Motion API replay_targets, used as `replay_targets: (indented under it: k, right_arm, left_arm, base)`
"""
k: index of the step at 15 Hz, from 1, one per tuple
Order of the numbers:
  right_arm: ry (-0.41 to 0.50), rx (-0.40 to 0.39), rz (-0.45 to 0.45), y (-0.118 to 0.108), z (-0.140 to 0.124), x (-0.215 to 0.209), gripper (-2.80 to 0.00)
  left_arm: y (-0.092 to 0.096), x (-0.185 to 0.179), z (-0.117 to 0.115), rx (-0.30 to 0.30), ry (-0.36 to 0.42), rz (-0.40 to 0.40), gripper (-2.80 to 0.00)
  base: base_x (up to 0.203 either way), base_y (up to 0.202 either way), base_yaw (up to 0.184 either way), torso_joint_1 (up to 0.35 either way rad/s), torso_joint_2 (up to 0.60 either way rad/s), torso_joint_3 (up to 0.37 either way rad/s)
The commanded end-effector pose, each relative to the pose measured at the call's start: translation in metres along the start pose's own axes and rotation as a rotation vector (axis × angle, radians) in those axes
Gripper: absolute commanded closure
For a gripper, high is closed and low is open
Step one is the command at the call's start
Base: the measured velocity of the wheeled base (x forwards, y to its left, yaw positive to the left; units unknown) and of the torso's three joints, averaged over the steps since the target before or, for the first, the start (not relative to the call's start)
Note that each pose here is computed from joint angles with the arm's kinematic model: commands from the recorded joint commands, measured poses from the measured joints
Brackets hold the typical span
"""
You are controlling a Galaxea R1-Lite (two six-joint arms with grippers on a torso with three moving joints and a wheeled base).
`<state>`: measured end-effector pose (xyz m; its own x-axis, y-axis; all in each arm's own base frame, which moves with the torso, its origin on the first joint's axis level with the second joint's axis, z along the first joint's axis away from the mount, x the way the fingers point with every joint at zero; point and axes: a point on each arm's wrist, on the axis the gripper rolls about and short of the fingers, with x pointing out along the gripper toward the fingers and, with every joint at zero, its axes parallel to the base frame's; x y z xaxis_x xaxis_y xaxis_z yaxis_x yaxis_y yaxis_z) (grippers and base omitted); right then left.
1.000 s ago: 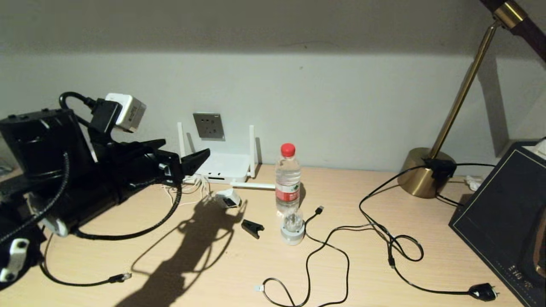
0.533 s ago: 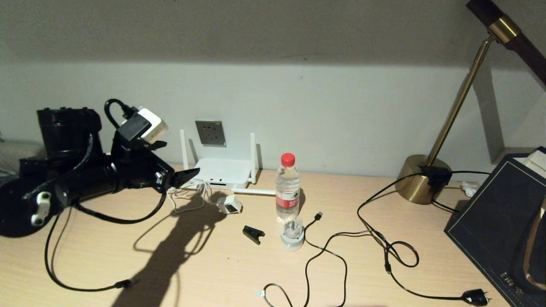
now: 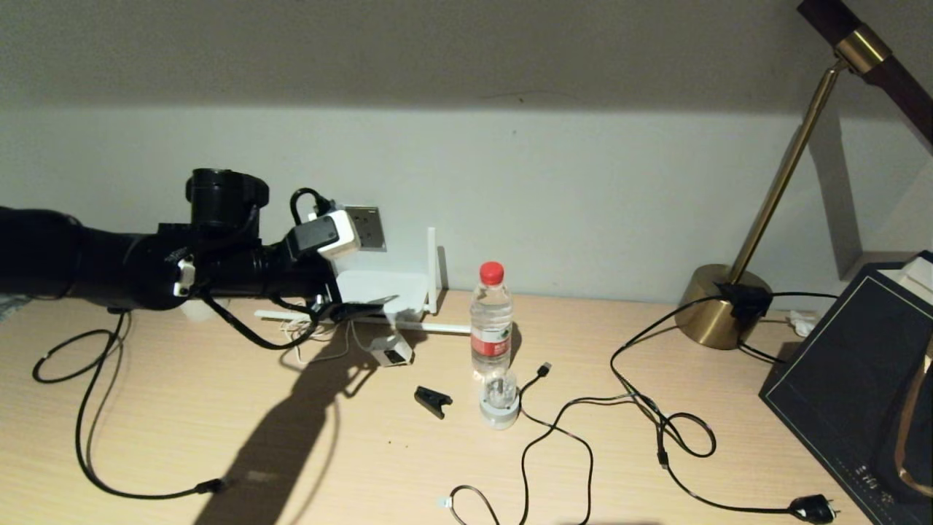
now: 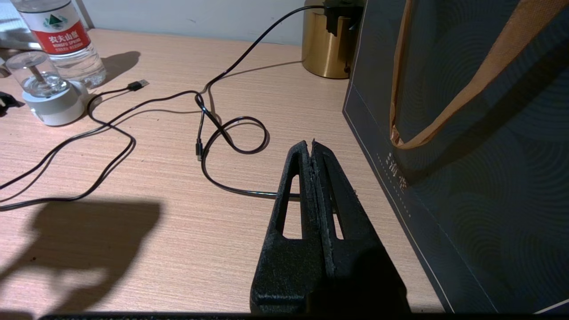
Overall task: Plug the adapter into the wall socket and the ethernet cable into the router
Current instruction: Pick up plug
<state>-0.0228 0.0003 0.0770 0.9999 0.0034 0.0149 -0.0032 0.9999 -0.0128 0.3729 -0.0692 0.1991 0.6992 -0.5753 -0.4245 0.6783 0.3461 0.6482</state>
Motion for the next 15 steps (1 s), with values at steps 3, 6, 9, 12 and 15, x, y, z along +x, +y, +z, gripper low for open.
replay_targets:
  k: [3, 6, 9, 12, 15]
  right_arm:
    - [0.006, -0.001, 0.001, 0.000, -0.001, 0.000, 0.00]
    - [0.006, -0.001, 0.000, 0.000, -0.001, 0.000, 0.00]
    - [0.006, -0.001, 0.001, 0.000, -0.001, 0.000, 0.00]
    - [0.004, -0.001, 0.000, 0.000, -0.001, 0.000, 0.00]
    - [0.005, -0.001, 0.001, 0.000, -0.001, 0.000, 0.00]
  left_arm:
    - [-0.020, 0.004, -0.006, 0.083, 0.062, -0.291, -2.80]
    - [-0.020, 0.007, -0.007, 0.083, 0.069, -0.315, -2.80]
    - [-0.010, 0.021, -0.011, 0.115, 0.095, -0.325, -2.80]
    - [-0.006, 0.028, -0.013, 0.120, 0.117, -0.378, -2.80]
    - [0.003, 0.045, -0.017, 0.145, 0.135, -0.419, -2.80]
  base:
    - [0.000, 0.000, 0.000, 0.000, 0.00, 0.000]
    - [0.000, 0.000, 0.000, 0.000, 0.00, 0.000]
    - [0.000, 0.000, 0.000, 0.000, 0.00, 0.000]
    - [0.000, 0.000, 0.000, 0.000, 0.00, 0.000]
    - [0.000, 0.000, 0.000, 0.000, 0.00, 0.000]
